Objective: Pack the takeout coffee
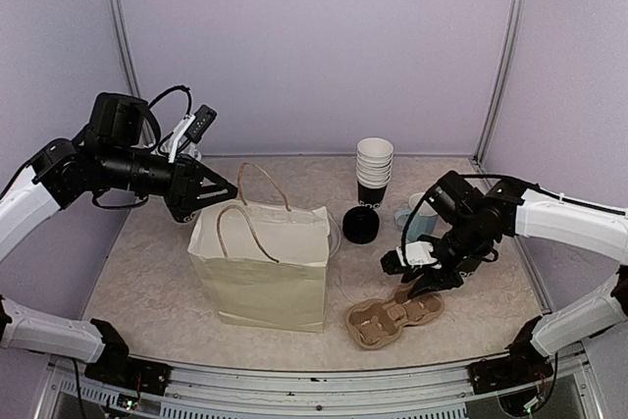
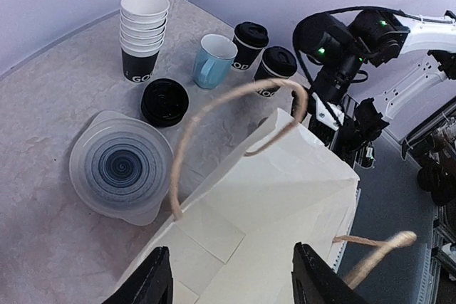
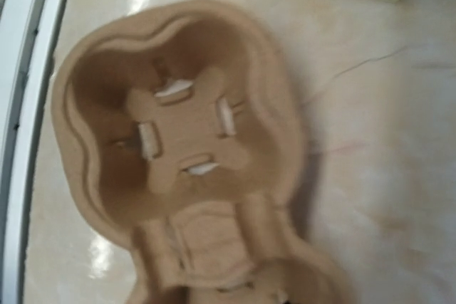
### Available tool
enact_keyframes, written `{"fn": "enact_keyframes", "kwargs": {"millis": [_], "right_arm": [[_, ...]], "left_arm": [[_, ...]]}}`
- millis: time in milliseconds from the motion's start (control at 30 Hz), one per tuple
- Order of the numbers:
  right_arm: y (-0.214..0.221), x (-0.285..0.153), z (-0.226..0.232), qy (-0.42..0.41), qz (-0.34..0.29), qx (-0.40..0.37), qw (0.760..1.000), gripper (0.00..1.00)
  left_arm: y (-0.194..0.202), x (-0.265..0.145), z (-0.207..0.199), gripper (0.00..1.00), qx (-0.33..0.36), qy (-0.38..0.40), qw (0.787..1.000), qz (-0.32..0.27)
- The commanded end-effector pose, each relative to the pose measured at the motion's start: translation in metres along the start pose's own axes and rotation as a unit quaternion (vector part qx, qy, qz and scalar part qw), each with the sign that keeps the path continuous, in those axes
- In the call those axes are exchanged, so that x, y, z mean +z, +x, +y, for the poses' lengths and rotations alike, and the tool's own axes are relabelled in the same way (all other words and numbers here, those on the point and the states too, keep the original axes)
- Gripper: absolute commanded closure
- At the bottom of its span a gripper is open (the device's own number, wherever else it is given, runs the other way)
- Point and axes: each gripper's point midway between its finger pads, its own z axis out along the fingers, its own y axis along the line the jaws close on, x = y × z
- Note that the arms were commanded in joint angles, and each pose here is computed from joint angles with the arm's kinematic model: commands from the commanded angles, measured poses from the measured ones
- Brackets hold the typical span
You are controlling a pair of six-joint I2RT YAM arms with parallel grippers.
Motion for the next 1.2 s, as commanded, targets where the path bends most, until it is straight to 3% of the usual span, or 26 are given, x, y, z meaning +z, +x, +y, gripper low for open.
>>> {"fn": "enact_keyframes", "kwargs": {"millis": [0, 700, 933, 1067, 1167], "right_arm": [[-0.002, 0.015, 0.017, -0.065, -0.009, -0.002, 0.998, 0.67], [0.022, 0.056, 0.014, -0.05, 0.077, -0.089, 0.992, 0.57], [0.023, 0.064, 0.012, -0.032, 0.09, -0.096, 0.991, 0.61], [0.023, 0.065, 0.011, -0.03, 0.093, -0.091, 0.991, 0.71], [0.024, 0.066, 0.009, -0.028, 0.098, -0.086, 0.991, 0.72]], "left_arm": [[-0.007, -0.012, -0.005, 0.44, 0.027, -0.002, 1.0, -0.01], [-0.002, -0.019, 0.01, 0.43, 0.023, -0.035, 0.999, -0.008], [-0.003, -0.022, 0.011, 0.43, 0.024, -0.04, 0.999, -0.011], [-0.003, -0.021, 0.012, 0.43, 0.022, -0.04, 0.999, -0.011], [-0.002, -0.021, 0.012, 0.43, 0.021, -0.042, 0.999, -0.01]]}}
